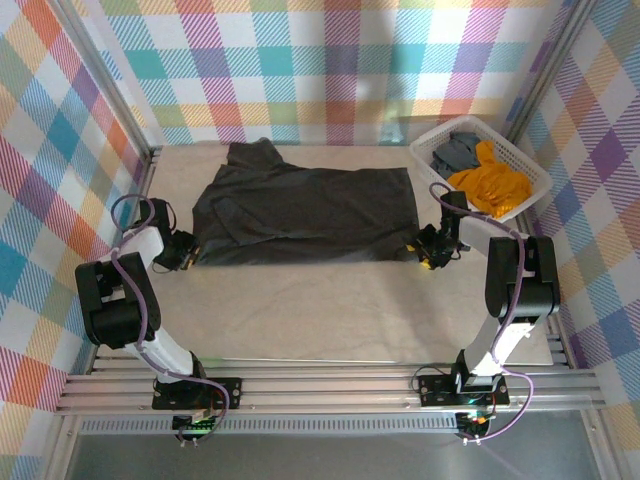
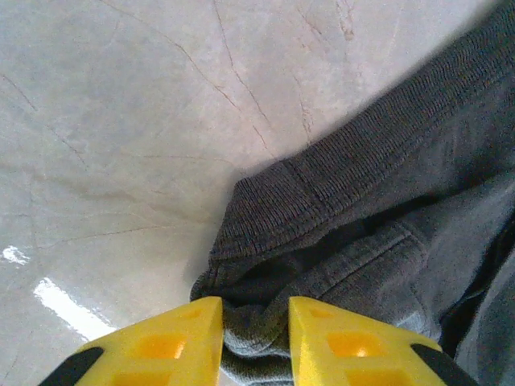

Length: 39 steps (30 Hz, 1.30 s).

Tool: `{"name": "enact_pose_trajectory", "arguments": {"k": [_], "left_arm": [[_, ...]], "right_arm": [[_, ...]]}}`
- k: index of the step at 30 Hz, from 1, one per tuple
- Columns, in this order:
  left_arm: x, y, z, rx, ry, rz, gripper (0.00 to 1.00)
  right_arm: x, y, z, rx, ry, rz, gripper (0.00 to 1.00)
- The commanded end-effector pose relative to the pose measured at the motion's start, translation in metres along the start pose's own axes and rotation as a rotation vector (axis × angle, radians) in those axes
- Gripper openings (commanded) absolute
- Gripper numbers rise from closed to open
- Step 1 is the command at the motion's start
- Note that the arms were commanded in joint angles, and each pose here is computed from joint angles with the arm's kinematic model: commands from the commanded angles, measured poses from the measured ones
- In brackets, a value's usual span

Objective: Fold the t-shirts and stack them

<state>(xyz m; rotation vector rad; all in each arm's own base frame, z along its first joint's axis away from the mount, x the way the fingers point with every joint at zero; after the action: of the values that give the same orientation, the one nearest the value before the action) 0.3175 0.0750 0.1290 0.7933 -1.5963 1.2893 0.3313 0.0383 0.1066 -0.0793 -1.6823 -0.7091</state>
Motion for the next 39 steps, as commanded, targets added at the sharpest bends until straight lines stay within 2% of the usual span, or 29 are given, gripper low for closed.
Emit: {"name": "enact_pose_trajectory", "arguments": {"k": [1, 4, 6, 8, 9, 11, 17, 24, 29, 34, 39], "left_arm": [[-0.001, 0.002, -0.003, -0.001, 0.002, 0.019, 0.23], [-0.002, 0.001, -0.002, 0.0, 0.007, 0.025, 0.14], [0.0, 0.0, -0.003, -0.001, 0.002, 0.024, 0.06], [0.002, 0.0, -0.005, -0.003, -0.01, 0.006, 0.0], [0.004, 0.0, -0.005, -0.007, -0.019, -0.008, 0.0], [0.01, 0.0, -0.007, -0.019, -0.036, -0.027, 0.0], [0.031, -0.002, -0.012, -0.065, -0.093, -0.093, 0.0], [0.035, -0.001, -0.007, -0.093, -0.051, -0.084, 0.0], [0.041, 0.0, -0.01, -0.145, -0.075, -0.146, 0.0], [0.058, -0.008, -0.014, -0.2, -0.095, -0.149, 0.0], [0.062, -0.008, 0.001, -0.251, -0.059, -0.181, 0.0]], "right_arm": [[-0.002, -0.009, 0.003, -0.021, -0.018, 0.038, 0.48], [-0.002, -0.008, 0.001, -0.025, -0.023, 0.035, 0.4], [-0.003, -0.007, -0.001, -0.025, -0.025, 0.034, 0.31], [-0.002, -0.005, -0.005, -0.016, -0.029, 0.045, 0.17], [0.0, -0.005, -0.006, -0.009, -0.036, 0.057, 0.1], [0.006, -0.005, -0.009, 0.018, -0.054, 0.087, 0.0], [0.021, -0.002, -0.013, 0.103, -0.076, 0.146, 0.0], [0.025, -0.002, -0.011, 0.136, -0.07, 0.153, 0.0], [0.029, -0.003, -0.014, 0.167, -0.082, 0.191, 0.0], [0.039, 0.007, -0.023, 0.205, -0.102, 0.182, 0.0], [0.042, 0.008, -0.018, 0.198, -0.087, 0.158, 0.0]]}}
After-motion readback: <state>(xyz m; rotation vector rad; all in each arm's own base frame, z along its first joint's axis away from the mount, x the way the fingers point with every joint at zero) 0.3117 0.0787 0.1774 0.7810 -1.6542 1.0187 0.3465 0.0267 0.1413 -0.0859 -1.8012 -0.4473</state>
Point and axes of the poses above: each hand's point on the last joint's axis, 136 mm out from that joint toward the fingers, its own x axis back along the fingers, its own y axis along the line the jaws close on, z = x × y, the point moved 9 cm from there along x, back along the fingers, and after that the axes turned 13 degrees about x, right-handed, at the moved point
